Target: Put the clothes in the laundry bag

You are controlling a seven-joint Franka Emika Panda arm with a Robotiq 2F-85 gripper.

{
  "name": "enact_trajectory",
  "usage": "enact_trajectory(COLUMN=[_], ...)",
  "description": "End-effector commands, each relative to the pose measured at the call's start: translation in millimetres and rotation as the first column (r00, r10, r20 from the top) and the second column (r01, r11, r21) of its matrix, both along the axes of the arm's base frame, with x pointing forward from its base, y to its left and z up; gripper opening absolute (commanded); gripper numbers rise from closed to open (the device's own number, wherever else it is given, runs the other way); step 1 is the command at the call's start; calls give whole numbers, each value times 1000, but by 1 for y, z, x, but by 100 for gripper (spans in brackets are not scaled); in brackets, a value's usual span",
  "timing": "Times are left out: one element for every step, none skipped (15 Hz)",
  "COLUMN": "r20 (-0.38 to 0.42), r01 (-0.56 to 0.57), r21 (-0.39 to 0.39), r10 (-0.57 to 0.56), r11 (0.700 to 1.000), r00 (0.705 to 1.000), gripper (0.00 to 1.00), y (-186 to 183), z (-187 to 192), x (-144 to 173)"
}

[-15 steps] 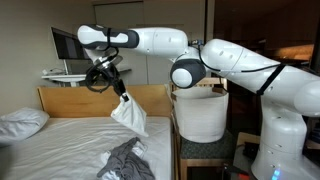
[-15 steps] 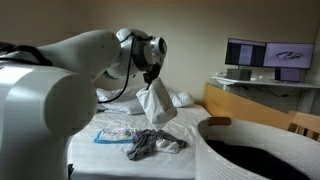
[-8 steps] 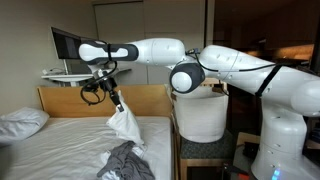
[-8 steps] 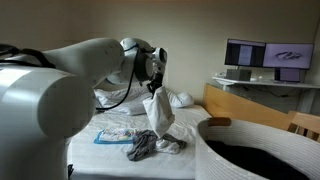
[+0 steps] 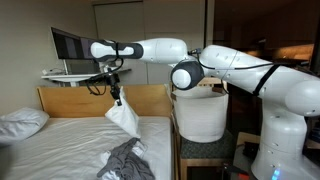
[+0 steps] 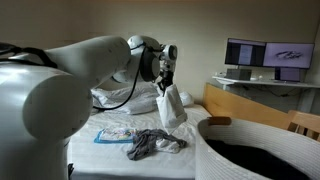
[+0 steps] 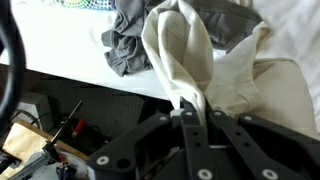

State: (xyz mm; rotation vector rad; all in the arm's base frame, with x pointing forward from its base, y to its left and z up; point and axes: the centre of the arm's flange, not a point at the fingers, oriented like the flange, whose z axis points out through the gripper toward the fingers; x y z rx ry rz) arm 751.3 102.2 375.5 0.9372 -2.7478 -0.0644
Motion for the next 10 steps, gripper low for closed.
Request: enact_trajectory(r20=[0, 19, 42, 73, 102, 141, 176, 211, 237, 266], r01=[-2, 14, 47, 78, 107, 142, 174, 203, 236, 263], r21=[0, 1, -2, 0, 4, 11, 14, 19, 33, 51], r10=[2, -14, -47, -78, -107, -142, -173, -203, -237, -267], r11=[1000, 1000, 999, 997, 994, 990, 985, 979, 971, 964], r00=[1000, 1000, 998, 994, 989, 980, 969, 956, 942, 926], gripper=[6, 6, 6, 7, 7, 7, 7, 7, 7, 7], y=[2, 1, -1, -6, -14, -25, -38, -52, -66, -78], z=[0, 3, 10, 17, 26, 36, 45, 56, 67, 82], x=[0, 2, 4, 6, 9, 9, 12, 13, 18, 15])
